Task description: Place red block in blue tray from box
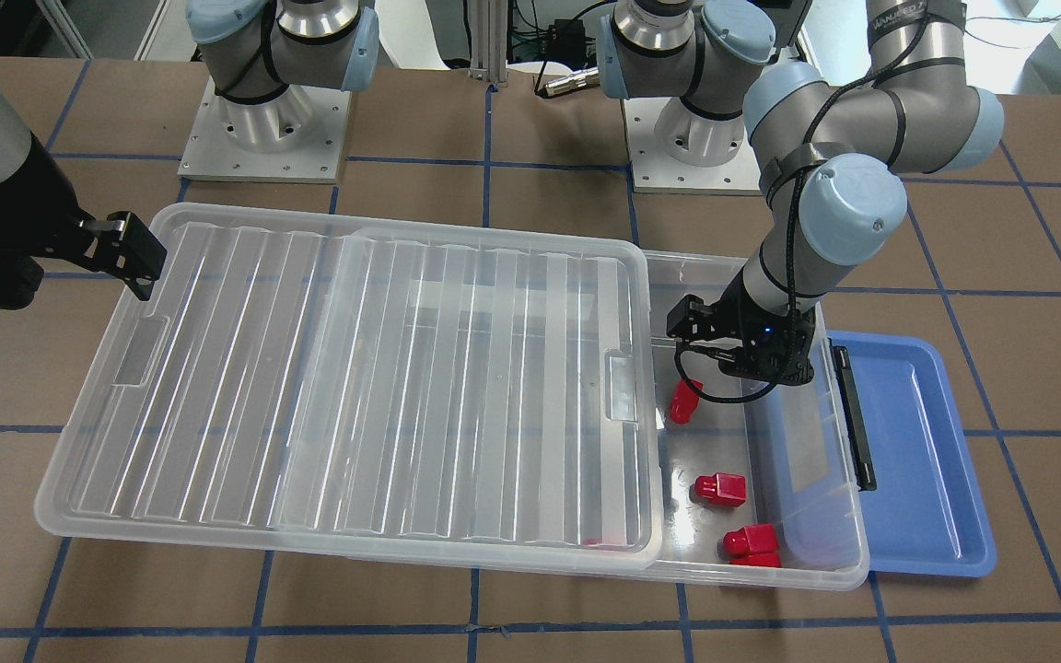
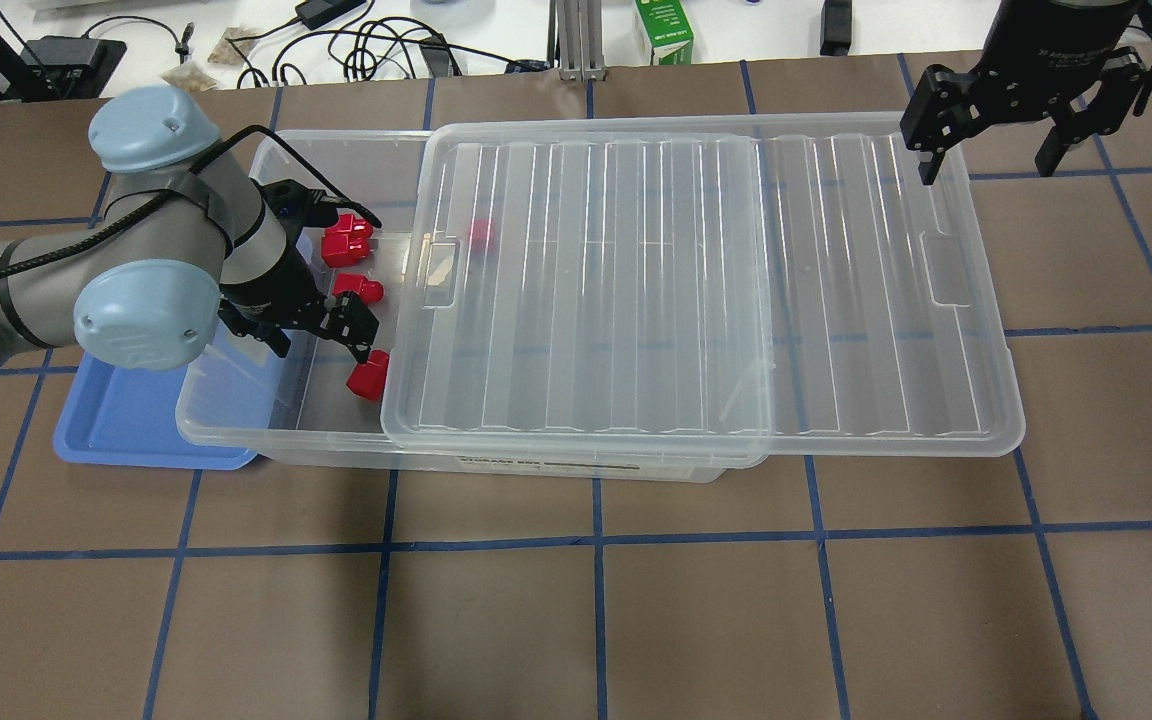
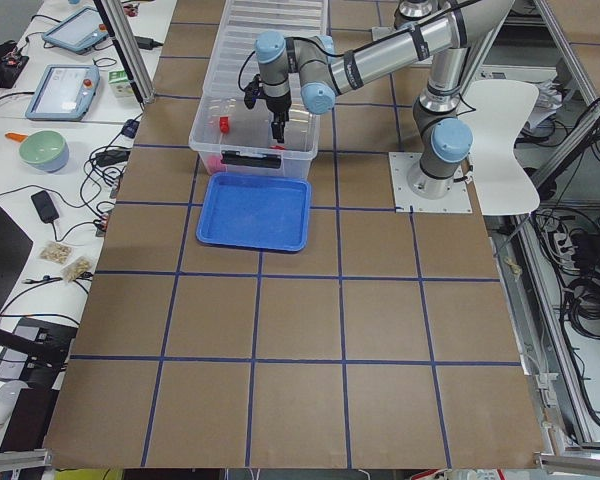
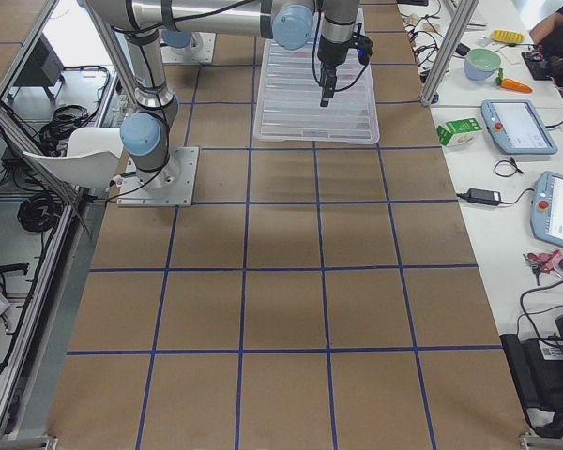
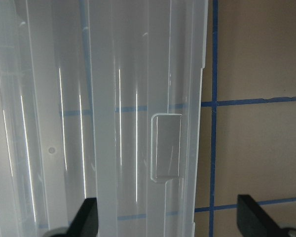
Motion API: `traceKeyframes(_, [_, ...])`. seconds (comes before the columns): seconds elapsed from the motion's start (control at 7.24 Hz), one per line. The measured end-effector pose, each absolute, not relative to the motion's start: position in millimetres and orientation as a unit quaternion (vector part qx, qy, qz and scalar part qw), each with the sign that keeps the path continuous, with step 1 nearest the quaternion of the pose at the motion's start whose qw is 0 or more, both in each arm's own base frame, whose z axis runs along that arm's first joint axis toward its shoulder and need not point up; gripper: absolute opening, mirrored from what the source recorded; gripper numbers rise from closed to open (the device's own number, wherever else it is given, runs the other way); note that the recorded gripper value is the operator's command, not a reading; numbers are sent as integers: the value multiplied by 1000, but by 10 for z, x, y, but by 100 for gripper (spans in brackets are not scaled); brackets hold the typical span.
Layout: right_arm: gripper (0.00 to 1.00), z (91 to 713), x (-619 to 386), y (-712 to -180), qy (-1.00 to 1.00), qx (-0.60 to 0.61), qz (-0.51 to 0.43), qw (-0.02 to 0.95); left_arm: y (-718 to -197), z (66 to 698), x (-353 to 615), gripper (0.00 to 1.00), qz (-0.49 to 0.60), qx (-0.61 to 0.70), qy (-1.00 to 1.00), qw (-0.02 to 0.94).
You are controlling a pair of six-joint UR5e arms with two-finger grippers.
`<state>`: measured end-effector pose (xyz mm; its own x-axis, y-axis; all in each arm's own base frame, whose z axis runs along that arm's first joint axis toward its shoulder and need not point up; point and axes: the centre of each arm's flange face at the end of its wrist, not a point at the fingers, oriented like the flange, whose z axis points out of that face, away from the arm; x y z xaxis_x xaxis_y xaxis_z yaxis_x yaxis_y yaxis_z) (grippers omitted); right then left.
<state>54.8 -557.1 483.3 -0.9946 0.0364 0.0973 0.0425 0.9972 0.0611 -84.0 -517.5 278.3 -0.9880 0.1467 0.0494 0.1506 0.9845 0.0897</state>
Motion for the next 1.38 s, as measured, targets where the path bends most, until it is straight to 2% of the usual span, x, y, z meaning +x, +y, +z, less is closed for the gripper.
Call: traceKeyframes(1.38, [100,4762,554,-5589,-998,-21,-38,44,-5176,2123,-826,100,-39,-89,-995,27])
